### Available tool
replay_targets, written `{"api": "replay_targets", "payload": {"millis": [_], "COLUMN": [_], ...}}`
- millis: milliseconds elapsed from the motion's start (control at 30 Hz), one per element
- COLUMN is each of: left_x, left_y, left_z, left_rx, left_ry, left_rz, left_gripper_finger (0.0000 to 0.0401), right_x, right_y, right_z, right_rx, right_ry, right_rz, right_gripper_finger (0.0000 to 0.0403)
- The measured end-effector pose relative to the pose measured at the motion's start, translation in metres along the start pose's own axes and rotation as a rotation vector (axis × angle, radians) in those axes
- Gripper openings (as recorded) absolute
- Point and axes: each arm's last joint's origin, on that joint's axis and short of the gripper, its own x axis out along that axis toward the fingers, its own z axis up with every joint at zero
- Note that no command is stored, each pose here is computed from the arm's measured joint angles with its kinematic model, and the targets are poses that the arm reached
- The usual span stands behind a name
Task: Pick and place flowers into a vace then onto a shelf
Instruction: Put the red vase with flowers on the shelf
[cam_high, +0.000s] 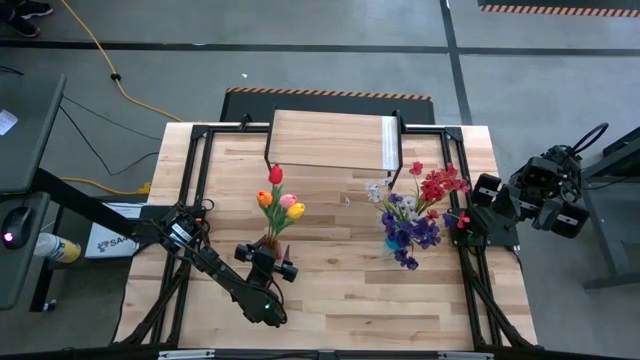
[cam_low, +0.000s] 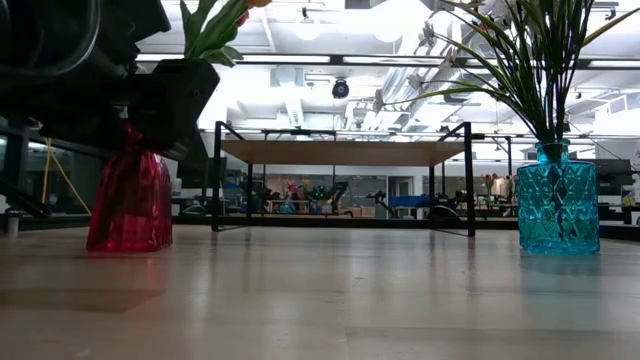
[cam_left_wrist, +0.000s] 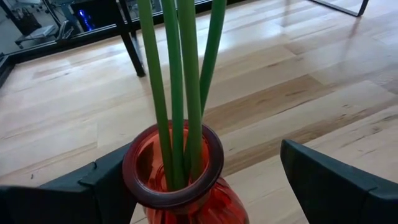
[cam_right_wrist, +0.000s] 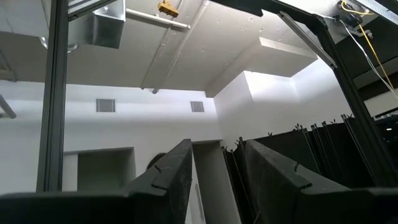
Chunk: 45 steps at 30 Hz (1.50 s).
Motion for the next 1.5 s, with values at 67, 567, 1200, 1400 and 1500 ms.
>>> {"api": "replay_targets", "payload": {"millis": [67, 567, 1200, 1400, 1500], "left_x": [0.000, 0.001, 0.028, 0.026, 0.026], "left_y": [0.000, 0.000, -0.004, -0.004, -0.004], "left_z": [0.000, -0.003, 0.012, 0.010, 0.010], "left_rx": [-0.002, -0.026, -0.038, -0.017, -0.017], "left_ry": [0.001, 0.089, 0.104, 0.126, 0.123], "left_rz": [-0.001, 0.058, 0.164, 0.170, 0.170], "left_gripper_finger": [0.0392, 0.0392, 0.0322, 0.0265, 0.0244], "right_x": [0.000, 0.000, 0.000, 0.000, 0.000], "right_y": [0.000, 0.000, 0.000, 0.000, 0.000], "right_z": [0.000, 0.000, 0.000, 0.000, 0.000], "right_rx": [0.000, 0.000, -0.001, -0.001, -0.001], "right_ry": [0.000, -0.002, -0.002, -0.002, 0.000], "right_rz": [0.000, -0.004, -0.004, -0.004, -0.001], "right_gripper_finger": [0.0142, 0.0142, 0.0142, 0.0142, 0.0142]}}
